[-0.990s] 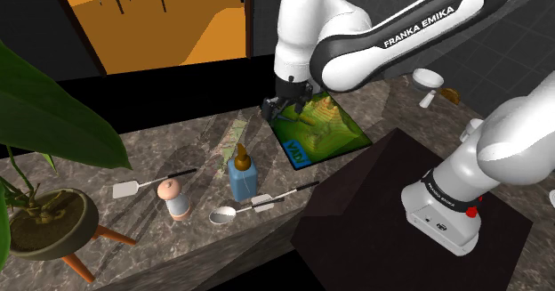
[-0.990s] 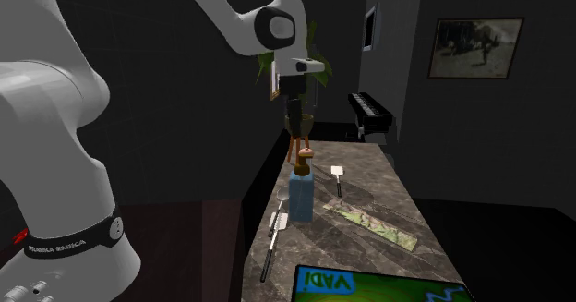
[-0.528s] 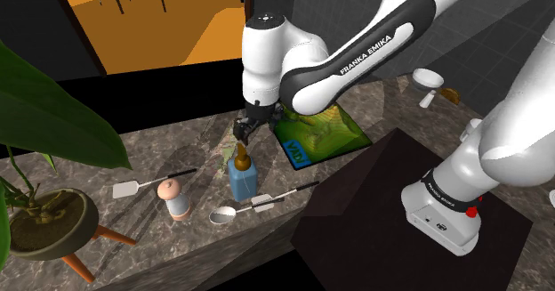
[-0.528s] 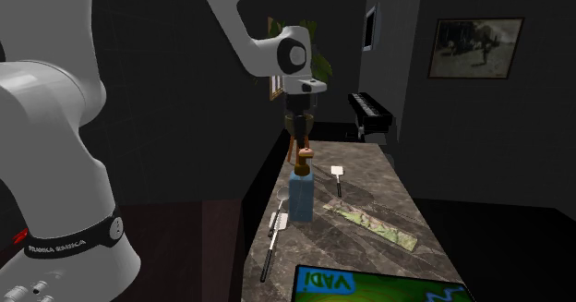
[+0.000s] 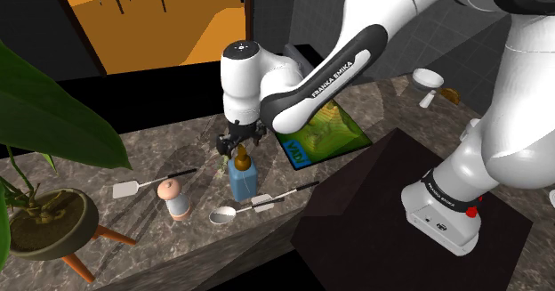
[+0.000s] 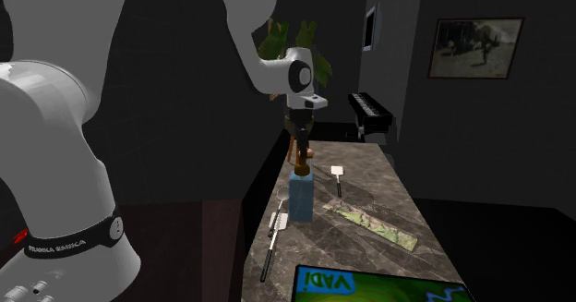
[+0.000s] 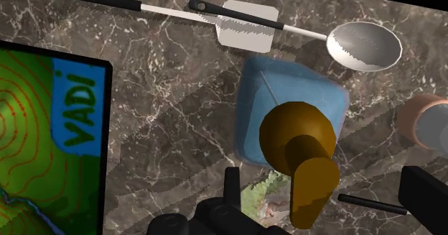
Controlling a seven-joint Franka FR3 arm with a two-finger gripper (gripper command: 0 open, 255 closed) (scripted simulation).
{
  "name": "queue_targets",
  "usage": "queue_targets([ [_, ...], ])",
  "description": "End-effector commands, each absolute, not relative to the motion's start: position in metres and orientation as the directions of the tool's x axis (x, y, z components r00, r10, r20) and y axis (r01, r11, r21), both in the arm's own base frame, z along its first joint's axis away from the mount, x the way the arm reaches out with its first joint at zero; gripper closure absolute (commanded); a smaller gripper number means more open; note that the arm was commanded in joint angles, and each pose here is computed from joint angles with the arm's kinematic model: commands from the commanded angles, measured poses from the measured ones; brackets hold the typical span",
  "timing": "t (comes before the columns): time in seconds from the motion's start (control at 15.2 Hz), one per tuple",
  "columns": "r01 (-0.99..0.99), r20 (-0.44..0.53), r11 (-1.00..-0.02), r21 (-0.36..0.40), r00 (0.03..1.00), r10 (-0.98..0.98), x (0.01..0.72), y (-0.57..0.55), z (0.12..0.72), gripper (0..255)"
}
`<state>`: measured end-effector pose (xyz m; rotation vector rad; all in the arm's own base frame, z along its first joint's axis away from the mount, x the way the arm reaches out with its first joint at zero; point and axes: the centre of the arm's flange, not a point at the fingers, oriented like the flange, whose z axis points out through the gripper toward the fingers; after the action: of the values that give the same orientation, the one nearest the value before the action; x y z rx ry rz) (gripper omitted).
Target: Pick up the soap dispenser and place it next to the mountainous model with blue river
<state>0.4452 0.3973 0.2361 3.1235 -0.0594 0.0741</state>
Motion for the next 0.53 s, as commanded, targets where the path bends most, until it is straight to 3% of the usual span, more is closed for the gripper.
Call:
queue_targets([
  [0.0,-0.039,0.048,-0.999,0.015,0.998,-0.038,0.445,0.398,0.225,0],
  [0.46,-0.039,0.048,-0.999,0.015,0.998,-0.038,0.446,0.398,0.211,0],
])
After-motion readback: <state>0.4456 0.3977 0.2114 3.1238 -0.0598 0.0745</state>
